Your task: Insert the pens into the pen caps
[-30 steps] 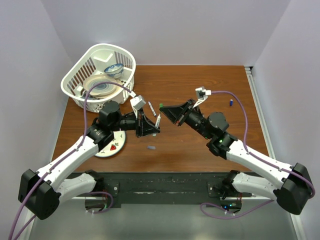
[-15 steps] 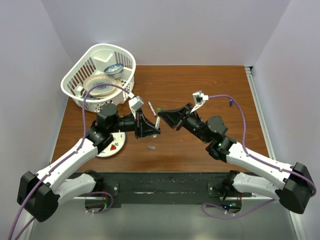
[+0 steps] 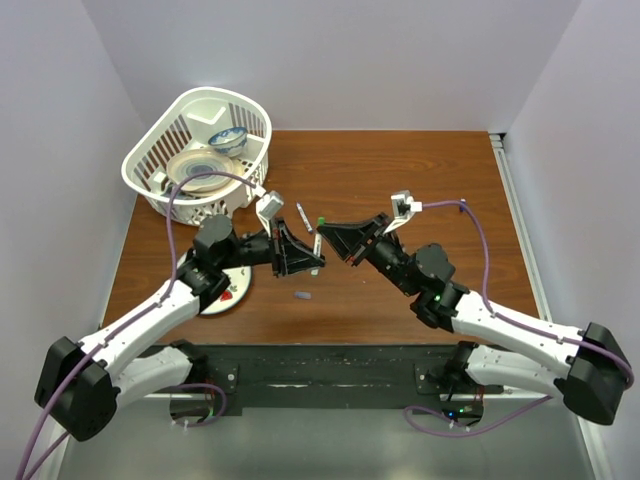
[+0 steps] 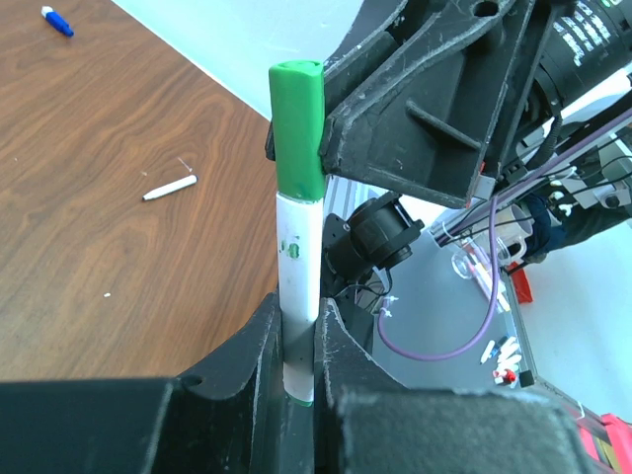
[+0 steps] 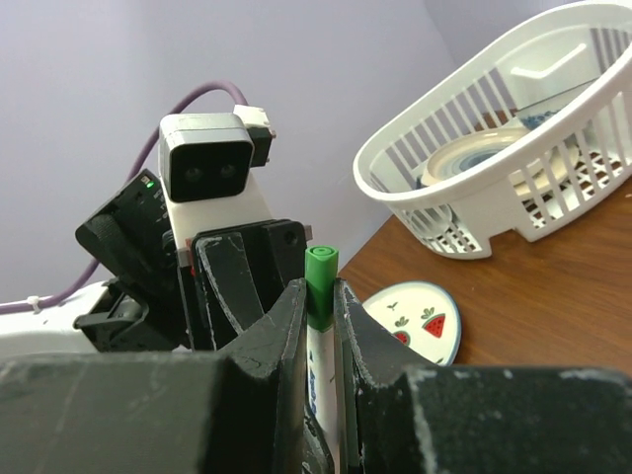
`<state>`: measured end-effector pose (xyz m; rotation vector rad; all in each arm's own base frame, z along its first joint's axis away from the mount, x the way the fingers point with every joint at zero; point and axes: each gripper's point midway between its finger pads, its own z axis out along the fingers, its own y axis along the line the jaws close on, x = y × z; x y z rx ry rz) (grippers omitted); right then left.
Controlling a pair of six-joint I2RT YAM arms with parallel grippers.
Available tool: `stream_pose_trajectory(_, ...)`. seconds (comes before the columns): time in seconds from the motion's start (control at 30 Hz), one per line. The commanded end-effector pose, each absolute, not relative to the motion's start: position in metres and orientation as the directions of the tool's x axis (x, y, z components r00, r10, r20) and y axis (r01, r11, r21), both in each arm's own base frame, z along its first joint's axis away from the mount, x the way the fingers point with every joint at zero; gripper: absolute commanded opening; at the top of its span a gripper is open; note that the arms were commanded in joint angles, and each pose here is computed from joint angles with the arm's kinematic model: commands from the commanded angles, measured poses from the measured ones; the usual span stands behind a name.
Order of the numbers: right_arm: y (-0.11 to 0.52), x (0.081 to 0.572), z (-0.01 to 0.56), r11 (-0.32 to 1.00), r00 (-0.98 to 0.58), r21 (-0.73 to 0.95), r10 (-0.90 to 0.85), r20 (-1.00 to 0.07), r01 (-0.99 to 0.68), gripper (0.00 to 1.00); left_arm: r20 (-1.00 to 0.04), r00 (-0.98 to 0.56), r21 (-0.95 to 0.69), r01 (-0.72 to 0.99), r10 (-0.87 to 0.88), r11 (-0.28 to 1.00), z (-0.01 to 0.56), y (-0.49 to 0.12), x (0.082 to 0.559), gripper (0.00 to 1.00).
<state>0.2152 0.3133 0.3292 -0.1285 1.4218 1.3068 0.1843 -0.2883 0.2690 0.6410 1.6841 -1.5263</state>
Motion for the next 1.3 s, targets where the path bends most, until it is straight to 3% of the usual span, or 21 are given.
stream_pose_trajectory(0.0, 0.316, 0.200, 0.286, 0.421, -0.406, 0.605, 0.472, -0.783, -0.676, 0.00, -0.861, -0.411, -0.482, 0.846, -0.299, 0.226, 0.330, -0.287, 0.221, 0.00)
stream_pose_trajectory(0.2, 0.299, 0.187, 0.274, 0.448, -0.437, 0.601, 0.421, -0.795, -0.661, 0.00, -0.867, -0.414, -0.476, 0.852, -0.278, 0.217, 0.319, -0.290, 0.222, 0.00)
stream_pose_trajectory(0.4, 0.277, 0.180, 0.298, 0.447, -0.433, 0.635, 0.476, -0.765, -0.630, 0.43, -0.880, -0.408, -0.455, 0.870, -0.243, 0.190, 0.312, -0.299, 0.211, 0.00)
stream_pose_trajectory(0.7, 0.243, 0.173, 0.332, 0.528, -0.353, 0.567, 0.455, -0.818, -0.632, 0.62, -0.896, -0.412, -0.429, 0.898, -0.165, 0.091, 0.293, -0.320, 0.179, 0.00)
stream_pose_trajectory(0.83, 0.231, 0.168, 0.347, 0.539, -0.310, 0.530, 0.448, -0.839, -0.655, 0.75, -0.903, -0.414, -0.419, 0.908, -0.117, 0.021, 0.285, -0.330, 0.158, 0.00)
stream_pose_trajectory(1.27, 0.255, 0.152, 0.365, 0.451, -0.271, 0.426, 0.368, -0.889, -0.784, 0.78, -0.922, -0.386, -0.383, 0.919, -0.010, -0.096, 0.285, -0.343, 0.115, 0.00)
